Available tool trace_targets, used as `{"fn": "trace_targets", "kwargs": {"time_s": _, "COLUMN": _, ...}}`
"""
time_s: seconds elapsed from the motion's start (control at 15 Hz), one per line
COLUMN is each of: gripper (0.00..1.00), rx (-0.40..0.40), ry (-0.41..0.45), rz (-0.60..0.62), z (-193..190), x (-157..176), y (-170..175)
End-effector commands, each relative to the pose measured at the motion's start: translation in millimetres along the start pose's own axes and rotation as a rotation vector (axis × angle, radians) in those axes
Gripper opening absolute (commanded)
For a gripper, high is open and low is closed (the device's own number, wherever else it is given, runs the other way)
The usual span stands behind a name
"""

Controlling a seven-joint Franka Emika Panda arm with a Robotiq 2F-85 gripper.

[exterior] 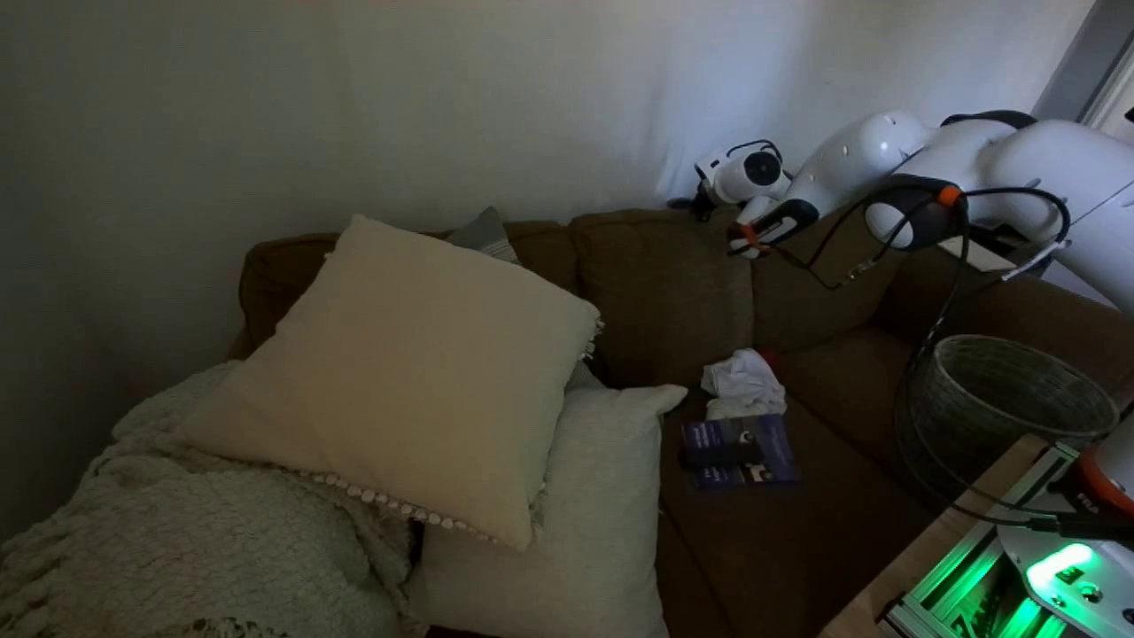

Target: Place the glasses on the backrest of the couch

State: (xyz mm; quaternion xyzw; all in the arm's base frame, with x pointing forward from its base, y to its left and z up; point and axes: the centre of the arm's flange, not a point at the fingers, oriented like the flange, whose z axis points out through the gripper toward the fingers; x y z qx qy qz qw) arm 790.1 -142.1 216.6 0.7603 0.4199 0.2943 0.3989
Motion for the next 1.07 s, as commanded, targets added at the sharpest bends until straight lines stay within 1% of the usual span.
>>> {"fn": "trace_targets", "kwargs": {"time_s": 0.0, "gripper": 0.26, "rx": 0.058, "ry": 0.046, "rz": -0.009, "z": 38.5, "x": 11.0, "y": -2.5}}
{"fn": "trace_targets", "kwargs": {"time_s": 0.07, "gripper": 0.26, "rx": 0.086, "ry": 0.052, "rz": -0.002, "z": 38.2, "x": 15.1, "y": -7.4}}
{"fn": "trace_targets", "kwargs": {"time_s": 0.13, "gripper": 0.32, "rx": 0.123, "ry": 0.072, "rz": 0.009, "z": 38.0, "x": 20.3, "y": -13.4}}
{"fn": "trace_targets", "kwargs": {"time_s": 0.27, "gripper": 0.47, "rx": 0.179, "ry": 0.087, "rz": 0.023, "z": 20.4, "x": 37.1, "y": -20.4}}
{"fn": "trace_targets", "kwargs": {"time_s": 0.33, "gripper": 0.56, "rx": 0.193, "ry": 0.105, "rz": 0.022, "z": 6.7, "x": 48.0, "y": -21.1}}
{"fn": "trace_targets", "kwargs": {"time_s": 0.4, "gripper": 0.62, "rx": 0.207, "ry": 0.124, "rz": 0.011, "z": -13.3, "x": 59.6, "y": -18.2}}
{"fn": "trace_targets", "kwargs": {"time_s": 0.6, "gripper": 0.83, "rx": 0.268, "ry": 0.201, "rz": 0.010, "z": -59.1, "x": 90.0, "y": -8.8}}
{"fn": "trace_targets", "kwargs": {"time_s": 0.73, "gripper": 0.99, "rx": 0.317, "ry": 0.290, "rz": 0.022, "z": -90.5, "x": 119.6, "y": -4.4}}
{"fn": "trace_targets", "kwargs": {"time_s": 0.8, "gripper": 1.00, "rx": 0.339, "ry": 0.346, "rz": 0.017, "z": -106.9, "x": 136.7, "y": -4.0}}
{"fn": "trace_targets", "kwargs": {"time_s": 0.87, "gripper": 1.00, "rx": 0.345, "ry": 0.425, "rz": 0.006, "z": -125.5, "x": 154.1, "y": -4.5}}
{"fn": "trace_targets", "kwargs": {"time_s": 0.93, "gripper": 1.00, "rx": 0.317, "ry": 0.486, "rz": -0.024, "z": -139.7, "x": 168.6, "y": -5.7}}
{"fn": "trace_targets", "kwargs": {"time_s": 1.0, "gripper": 1.00, "rx": 0.288, "ry": 0.424, "rz": 0.010, "z": -111.1, "x": 183.9, "y": -5.0}}
